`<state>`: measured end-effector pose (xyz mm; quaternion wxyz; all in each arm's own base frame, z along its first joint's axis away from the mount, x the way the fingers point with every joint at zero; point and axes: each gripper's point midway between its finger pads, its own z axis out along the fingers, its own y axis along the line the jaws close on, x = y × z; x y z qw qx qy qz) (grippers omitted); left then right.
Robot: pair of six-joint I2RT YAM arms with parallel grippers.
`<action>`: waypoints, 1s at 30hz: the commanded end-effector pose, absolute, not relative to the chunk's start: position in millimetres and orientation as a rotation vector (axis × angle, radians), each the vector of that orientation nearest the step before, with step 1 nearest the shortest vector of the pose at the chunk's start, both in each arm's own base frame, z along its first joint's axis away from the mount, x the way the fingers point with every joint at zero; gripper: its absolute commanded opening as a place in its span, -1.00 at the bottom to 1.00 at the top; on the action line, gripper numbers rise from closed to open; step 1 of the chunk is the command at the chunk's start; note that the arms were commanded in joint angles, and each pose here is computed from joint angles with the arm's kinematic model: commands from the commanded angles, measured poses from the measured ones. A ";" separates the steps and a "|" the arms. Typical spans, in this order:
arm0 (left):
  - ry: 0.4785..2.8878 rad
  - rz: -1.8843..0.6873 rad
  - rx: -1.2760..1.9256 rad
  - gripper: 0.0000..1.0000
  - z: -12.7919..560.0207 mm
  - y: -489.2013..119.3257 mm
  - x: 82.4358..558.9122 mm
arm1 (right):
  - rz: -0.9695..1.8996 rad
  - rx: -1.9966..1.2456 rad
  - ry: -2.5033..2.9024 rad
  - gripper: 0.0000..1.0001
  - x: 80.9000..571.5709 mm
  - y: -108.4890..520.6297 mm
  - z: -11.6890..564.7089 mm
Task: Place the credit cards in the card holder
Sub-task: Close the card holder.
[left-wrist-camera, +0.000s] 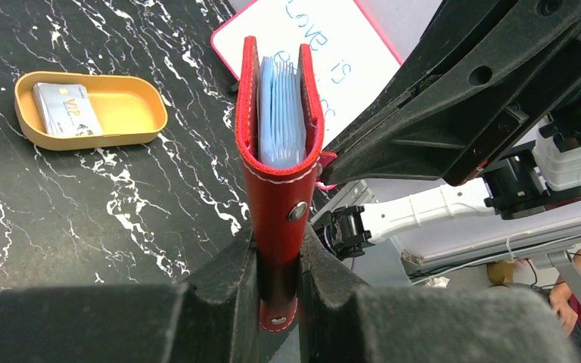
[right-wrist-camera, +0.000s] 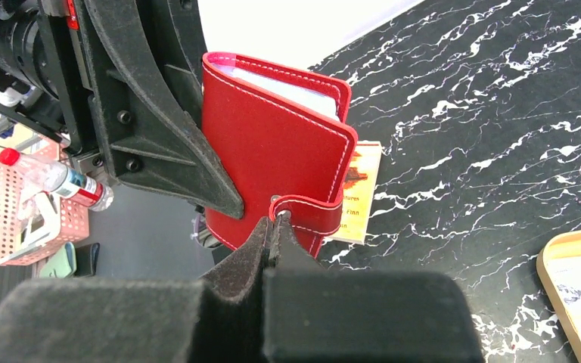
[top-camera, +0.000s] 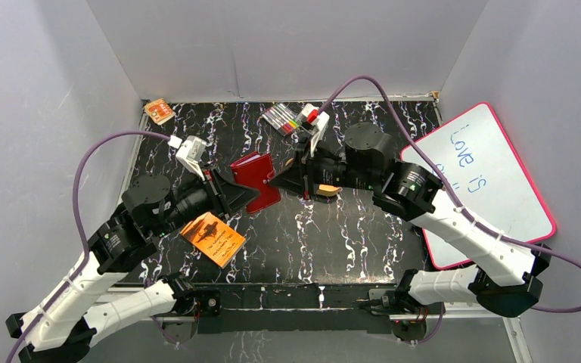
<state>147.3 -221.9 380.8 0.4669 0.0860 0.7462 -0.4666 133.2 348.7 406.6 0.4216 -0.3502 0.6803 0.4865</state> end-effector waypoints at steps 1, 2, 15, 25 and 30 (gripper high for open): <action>1.727 -1.185 0.193 -1.00 415.9 -218.5 146.8 | 1.242 -0.921 1.634 -1.00 125.6 348.4 426.6; 1.729 -1.186 0.197 -1.00 415.5 -219.2 146.7 | 1.242 -0.921 1.636 -1.00 125.9 349.0 425.9; 1.756 -1.195 0.277 -1.00 407.4 -229.5 143.3 | 1.270 -0.911 1.650 -1.00 127.5 357.3 419.1; 1.749 -1.208 0.310 -1.00 410.5 -233.8 141.6 | 1.232 -0.917 1.706 -1.00 133.5 361.0 406.1; 1.734 -1.229 0.324 -1.00 414.1 -235.6 138.8 | 1.222 -0.922 1.730 -1.00 135.2 363.8 399.6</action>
